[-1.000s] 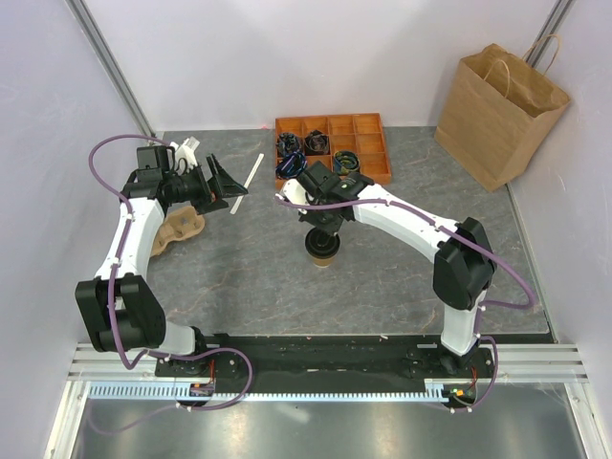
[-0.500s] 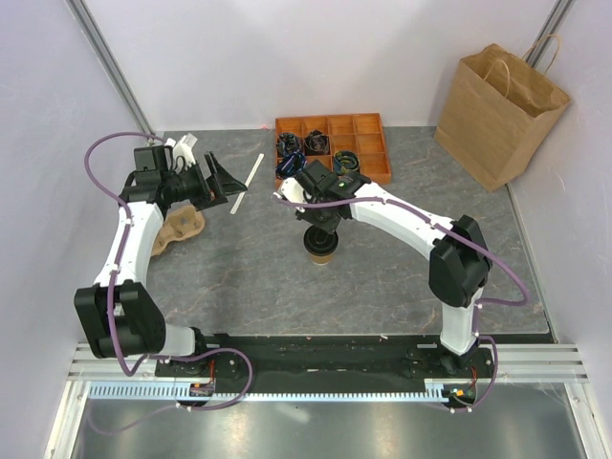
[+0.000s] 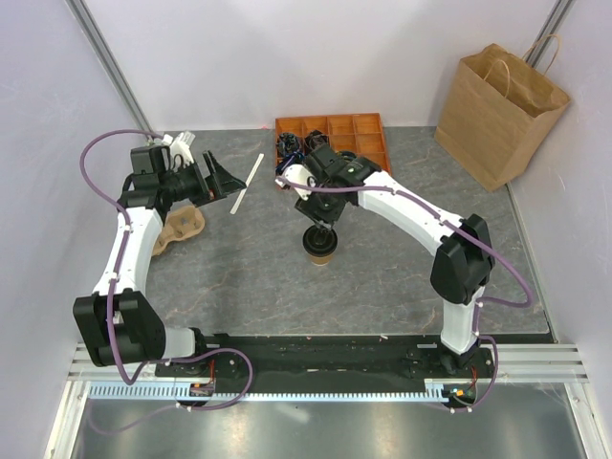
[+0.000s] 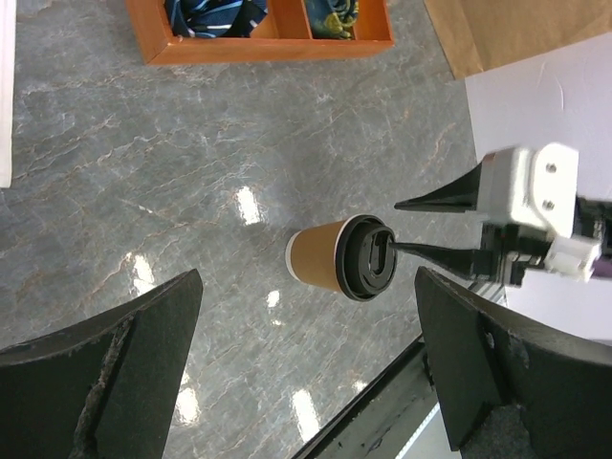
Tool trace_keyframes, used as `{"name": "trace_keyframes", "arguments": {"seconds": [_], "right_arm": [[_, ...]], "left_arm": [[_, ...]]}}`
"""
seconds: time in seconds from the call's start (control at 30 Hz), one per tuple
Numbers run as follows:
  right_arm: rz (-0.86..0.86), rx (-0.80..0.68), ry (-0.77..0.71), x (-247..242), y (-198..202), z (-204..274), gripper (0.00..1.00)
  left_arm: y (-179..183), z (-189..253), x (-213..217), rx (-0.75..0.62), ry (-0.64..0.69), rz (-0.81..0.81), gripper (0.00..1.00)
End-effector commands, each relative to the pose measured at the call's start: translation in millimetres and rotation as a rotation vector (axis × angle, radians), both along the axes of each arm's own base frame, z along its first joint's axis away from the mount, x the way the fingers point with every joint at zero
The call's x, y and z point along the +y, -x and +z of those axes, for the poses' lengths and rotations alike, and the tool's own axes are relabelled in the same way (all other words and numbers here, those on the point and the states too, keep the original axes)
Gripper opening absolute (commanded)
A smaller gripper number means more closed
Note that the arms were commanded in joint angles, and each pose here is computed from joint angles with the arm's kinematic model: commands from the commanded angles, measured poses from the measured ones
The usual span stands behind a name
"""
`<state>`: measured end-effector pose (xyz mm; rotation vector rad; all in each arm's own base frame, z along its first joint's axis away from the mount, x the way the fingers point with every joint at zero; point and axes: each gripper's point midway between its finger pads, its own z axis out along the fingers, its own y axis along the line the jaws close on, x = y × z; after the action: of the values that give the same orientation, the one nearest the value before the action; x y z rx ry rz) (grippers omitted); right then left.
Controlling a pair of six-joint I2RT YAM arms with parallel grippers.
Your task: Pack the takeout coffee
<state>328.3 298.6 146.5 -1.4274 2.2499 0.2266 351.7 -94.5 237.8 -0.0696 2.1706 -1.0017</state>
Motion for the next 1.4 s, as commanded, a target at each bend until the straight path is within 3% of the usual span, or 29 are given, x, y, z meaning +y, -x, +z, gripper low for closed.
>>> {"name": "trace_keyframes", "arguments": {"seconds": [0.0, 0.07, 0.1, 0.2, 0.27, 0.43, 0.57, 0.8, 0.83, 0.87, 0.97, 1.13, 1.37], "right_arm": [[-0.018, 0.056, -0.206, -1.2, 1.7, 46.3, 0.47], [-0.077, 0.135, -0.331, -13.3, -3.7, 54.8, 0.45], [-0.059, 0.25, -0.416, -9.5, 12.1, 50.7, 0.42], [-0.086, 0.388, -0.591, -13.9, 20.7, 50.5, 0.31], [-0.12, 0.473, -0.625, -16.9, 29.1, 38.6, 0.22], [-0.111, 0.61, -0.739, -6.2, 39.9, 32.1, 0.14], [-0.149, 0.722, -0.783, 0.0, 45.0, 24.3, 0.09], [-0.192, 0.783, -0.756, -0.7, 47.4, -3.0, 0.06], [-0.198, 0.793, -0.749, -2.1, 48.8, -8.9, 0.06], [-0.196, 0.804, -0.746, -2.2, 49.8, -14.0, 0.06], [-0.211, 0.808, -0.73, -3.2, 49.1, -23.0, 0.05], [-0.237, 0.806, -0.712, -4.5, 47.5, -28.9, 0.02], [-0.285, 0.803, -0.681, -8.1, 45.8, -39.3, 0.0]], "left_arm": [[7.0, 26.1, -9.7, -0.152, -0.003, -0.115, 1.0], [15.3, 30.2, -18.7, -0.163, 0.04, -0.184, 1.0], [17.2, 30.1, -21.8, -0.157, 0.057, -0.2, 1.0], [25.7, 26.9, -35.1, -0.113, 0.14, -0.285, 1.0], [29.2, 27.3, -46.7, -0.124, 0.154, -0.325, 1.0], [41.1, 17.0, -75.6, -0.119, 0.161, -0.361, 0.98], [50.9, -0.1, -101.0, -0.073, 0.184, -0.418, 0.86], [60.0, -14.7, -128.4, -0.013, 0.204, -0.476, 0.65], [60.9, -15.6, -131.3, -0.012, 0.201, -0.482, 0.61], [60.1, -15.1, -132.5, -0.017, 0.196, -0.482, 0.51], [57.3, -17.7, -136.1, -0.017, 0.139, -0.465, 0.41], [61.0, -46.2, -144.7, -0.016, -0.148, -0.481, 0.29], [57.9, -45.4, -158.0, -0.211, -0.51, -0.538, 0.21]]}}
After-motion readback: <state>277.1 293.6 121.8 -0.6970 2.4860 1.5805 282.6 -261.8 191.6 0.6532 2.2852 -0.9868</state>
